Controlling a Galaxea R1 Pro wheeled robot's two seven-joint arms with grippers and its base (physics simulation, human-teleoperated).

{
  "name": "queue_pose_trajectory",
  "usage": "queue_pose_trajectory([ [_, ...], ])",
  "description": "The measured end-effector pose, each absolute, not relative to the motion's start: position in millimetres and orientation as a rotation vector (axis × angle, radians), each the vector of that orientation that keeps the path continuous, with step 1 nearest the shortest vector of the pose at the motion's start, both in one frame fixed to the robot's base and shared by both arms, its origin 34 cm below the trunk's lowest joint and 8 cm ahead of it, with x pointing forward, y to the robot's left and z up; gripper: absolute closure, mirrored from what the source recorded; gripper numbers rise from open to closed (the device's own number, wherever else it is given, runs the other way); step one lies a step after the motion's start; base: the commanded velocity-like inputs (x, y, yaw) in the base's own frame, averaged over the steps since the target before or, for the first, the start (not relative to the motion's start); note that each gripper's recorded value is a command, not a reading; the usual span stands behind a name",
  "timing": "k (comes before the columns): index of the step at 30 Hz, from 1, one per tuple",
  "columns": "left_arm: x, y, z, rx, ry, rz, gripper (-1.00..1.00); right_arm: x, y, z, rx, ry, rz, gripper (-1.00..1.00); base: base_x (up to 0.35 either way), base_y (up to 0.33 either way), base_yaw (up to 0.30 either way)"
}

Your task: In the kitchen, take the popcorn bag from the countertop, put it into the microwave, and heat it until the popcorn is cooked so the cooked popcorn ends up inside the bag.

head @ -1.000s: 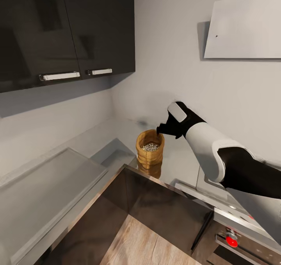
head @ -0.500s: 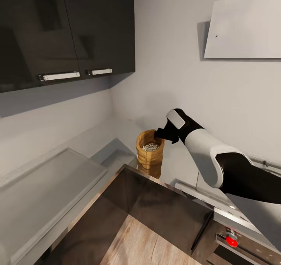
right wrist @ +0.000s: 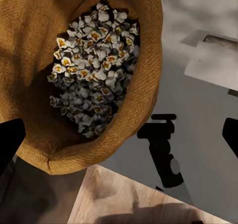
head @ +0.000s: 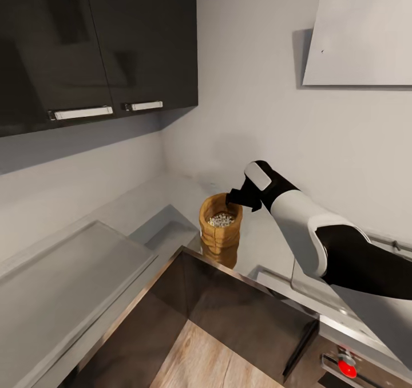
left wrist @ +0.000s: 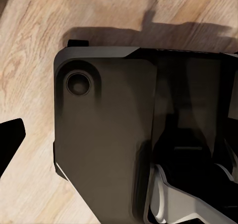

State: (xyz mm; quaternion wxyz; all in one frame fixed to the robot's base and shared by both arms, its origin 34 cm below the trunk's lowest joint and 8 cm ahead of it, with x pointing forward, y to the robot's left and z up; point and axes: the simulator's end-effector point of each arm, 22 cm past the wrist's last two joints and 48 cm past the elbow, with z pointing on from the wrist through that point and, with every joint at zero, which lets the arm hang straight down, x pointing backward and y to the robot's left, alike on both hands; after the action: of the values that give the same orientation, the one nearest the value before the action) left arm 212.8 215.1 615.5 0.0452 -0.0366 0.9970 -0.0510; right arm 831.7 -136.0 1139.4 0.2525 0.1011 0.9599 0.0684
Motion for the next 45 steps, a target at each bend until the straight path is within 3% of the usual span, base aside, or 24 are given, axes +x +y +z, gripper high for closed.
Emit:
queue_pose_trajectory([
  [15,213,215,616,-0.112,3.045,-0.157,-1.00,830,-136,1135,0.277,2.617,0.185,-1.00,0.121,0.000,0.000],
  [45,213,214,616,-0.111,3.045,-0.158,-1.00,801,-147,1030,0.490,2.625,0.161,-1.00,0.003,0.000,0.000],
])
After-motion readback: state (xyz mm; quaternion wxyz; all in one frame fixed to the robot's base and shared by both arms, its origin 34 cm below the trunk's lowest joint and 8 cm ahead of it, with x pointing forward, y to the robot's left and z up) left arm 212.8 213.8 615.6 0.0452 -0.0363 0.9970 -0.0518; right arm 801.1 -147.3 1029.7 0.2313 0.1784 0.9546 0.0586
